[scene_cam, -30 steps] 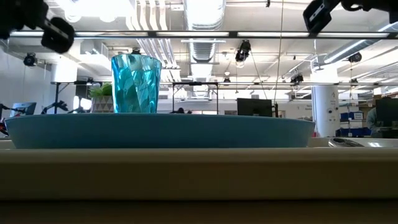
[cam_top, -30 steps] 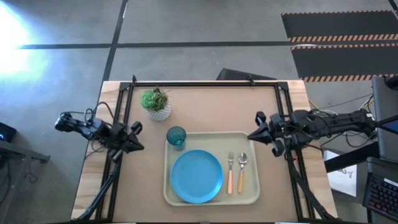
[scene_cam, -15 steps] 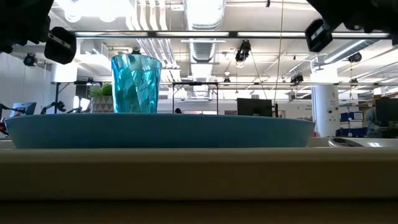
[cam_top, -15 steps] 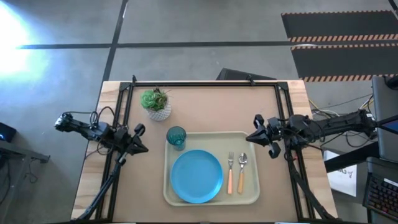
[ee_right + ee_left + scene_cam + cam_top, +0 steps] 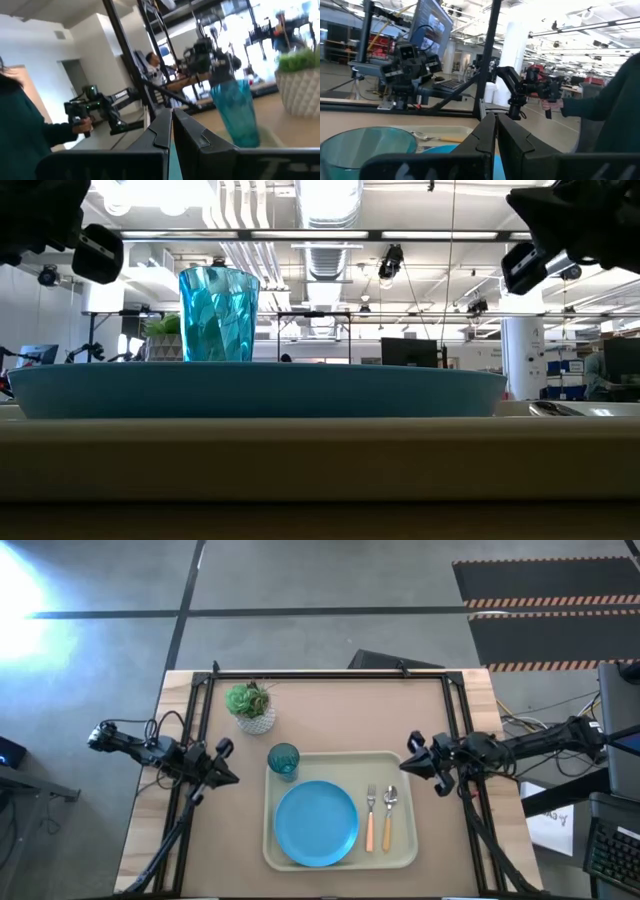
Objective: Pick and place plate/cup/fork/spoon on tray
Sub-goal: Return to Home Position
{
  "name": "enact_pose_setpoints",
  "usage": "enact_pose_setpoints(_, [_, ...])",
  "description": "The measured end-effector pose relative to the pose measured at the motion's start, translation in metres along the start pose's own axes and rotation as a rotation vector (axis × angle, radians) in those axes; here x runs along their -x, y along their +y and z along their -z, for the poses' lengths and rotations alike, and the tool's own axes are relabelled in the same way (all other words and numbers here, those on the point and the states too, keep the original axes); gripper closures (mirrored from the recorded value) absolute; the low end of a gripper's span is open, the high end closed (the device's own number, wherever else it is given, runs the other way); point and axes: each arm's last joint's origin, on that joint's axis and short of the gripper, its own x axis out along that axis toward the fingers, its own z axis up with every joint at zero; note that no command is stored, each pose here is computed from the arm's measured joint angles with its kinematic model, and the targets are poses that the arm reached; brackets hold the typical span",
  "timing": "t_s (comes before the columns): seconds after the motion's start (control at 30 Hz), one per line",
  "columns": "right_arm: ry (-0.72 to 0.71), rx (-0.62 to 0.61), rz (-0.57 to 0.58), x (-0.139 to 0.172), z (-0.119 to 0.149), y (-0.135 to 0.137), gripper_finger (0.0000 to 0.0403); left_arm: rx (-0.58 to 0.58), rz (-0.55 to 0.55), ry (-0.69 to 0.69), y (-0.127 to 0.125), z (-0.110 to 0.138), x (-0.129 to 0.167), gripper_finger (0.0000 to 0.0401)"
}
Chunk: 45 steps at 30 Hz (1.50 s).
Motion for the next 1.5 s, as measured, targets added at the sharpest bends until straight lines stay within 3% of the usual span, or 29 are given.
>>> enact_pose_setpoints(0.13, [-0.028, -0.033, -0.019, 0.004, -0.004, 0.002, 0.0394, 0.001, -0.019, -0.003, 0.001, 0.000, 0.000, 0.0401])
enact_pose_setpoints(0.4, [-0.279, 0.088, -0.140, 0.027, -0.033, 0.019, 0.0394, 0.003, -0.028, -0.005, 0.001, 0.000, 0.000, 0.0401])
enact_pose_setpoints(0.6, [-0.237, 0.043, -0.119, 0.035, -0.030, 0.019, 0.0394, 0.002, -0.035, -0.007, 0.001, 0.000, 0.000, 0.0401])
enact_pose_setpoints(0.77, [-0.290, 0.115, -0.128, 0.042, -0.034, 0.022, 0.0394, -0.001, -0.038, -0.008, 0.001, 0.000, 0.000, 0.0401])
enact_pose_setpoints(1.07, [-0.116, 0.095, -0.039, 0.041, -0.017, 0.014, 0.0394, -0.002, -0.067, -0.011, 0.002, 0.000, 0.000, 0.0401])
enact_pose_setpoints(1.33, [0.048, 0.196, 0.053, 0.040, -0.001, 0.006, 0.0394, -0.012, -0.117, -0.010, 0.004, 0.001, 0.000, 0.0401])
enact_pose_setpoints(1.5, [0.068, 0.163, 0.061, 0.040, 0.001, 0.005, 0.0394, -0.004, -0.118, 0.003, 0.004, 0.002, -0.001, 0.0401])
